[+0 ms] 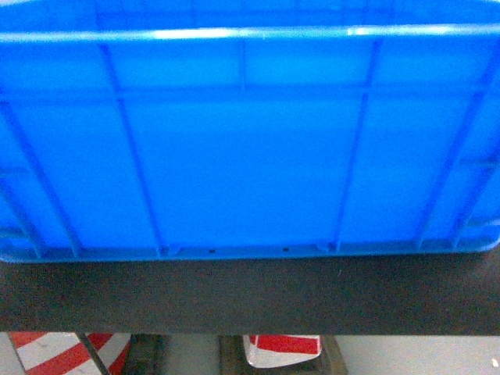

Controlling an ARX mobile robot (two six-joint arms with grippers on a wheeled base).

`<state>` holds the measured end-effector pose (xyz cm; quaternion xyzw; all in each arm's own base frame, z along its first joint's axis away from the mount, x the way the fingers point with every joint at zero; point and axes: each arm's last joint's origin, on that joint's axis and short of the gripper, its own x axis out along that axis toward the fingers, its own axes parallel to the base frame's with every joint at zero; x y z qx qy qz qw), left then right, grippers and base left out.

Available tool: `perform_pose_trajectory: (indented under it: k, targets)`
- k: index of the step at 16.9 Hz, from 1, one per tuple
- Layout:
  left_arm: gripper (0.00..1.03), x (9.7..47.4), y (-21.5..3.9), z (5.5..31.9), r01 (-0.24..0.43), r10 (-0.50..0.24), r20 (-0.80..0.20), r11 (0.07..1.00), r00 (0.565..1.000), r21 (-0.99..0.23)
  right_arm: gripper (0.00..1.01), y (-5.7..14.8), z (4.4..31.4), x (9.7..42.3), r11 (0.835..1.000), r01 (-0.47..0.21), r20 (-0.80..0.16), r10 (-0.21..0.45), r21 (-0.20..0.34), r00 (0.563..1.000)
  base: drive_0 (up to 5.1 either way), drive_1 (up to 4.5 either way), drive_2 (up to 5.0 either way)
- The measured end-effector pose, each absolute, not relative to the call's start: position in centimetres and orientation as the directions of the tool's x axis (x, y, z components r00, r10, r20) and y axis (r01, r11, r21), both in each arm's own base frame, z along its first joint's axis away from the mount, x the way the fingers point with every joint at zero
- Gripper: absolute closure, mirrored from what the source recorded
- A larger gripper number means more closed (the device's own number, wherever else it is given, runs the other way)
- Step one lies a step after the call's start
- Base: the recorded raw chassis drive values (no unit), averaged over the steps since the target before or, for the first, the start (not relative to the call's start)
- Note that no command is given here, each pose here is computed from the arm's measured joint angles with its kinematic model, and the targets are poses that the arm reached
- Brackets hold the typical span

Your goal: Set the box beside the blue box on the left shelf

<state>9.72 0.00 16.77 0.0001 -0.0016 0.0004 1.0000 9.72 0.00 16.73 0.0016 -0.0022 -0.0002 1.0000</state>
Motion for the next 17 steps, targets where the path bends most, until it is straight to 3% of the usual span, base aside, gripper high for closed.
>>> perform_pose_trajectory:
  k: [17]
  targets:
    - [0.05, 9.72, 0.0, 16.78, 0.0, 0.0, 0.004, 1.0, 1.0, 0.001, 0.03, 0.0, 16.73, 9.72, 1.0, 0.0, 0.004, 0.0, 0.002, 1.0, 0.0, 0.0, 0.0]
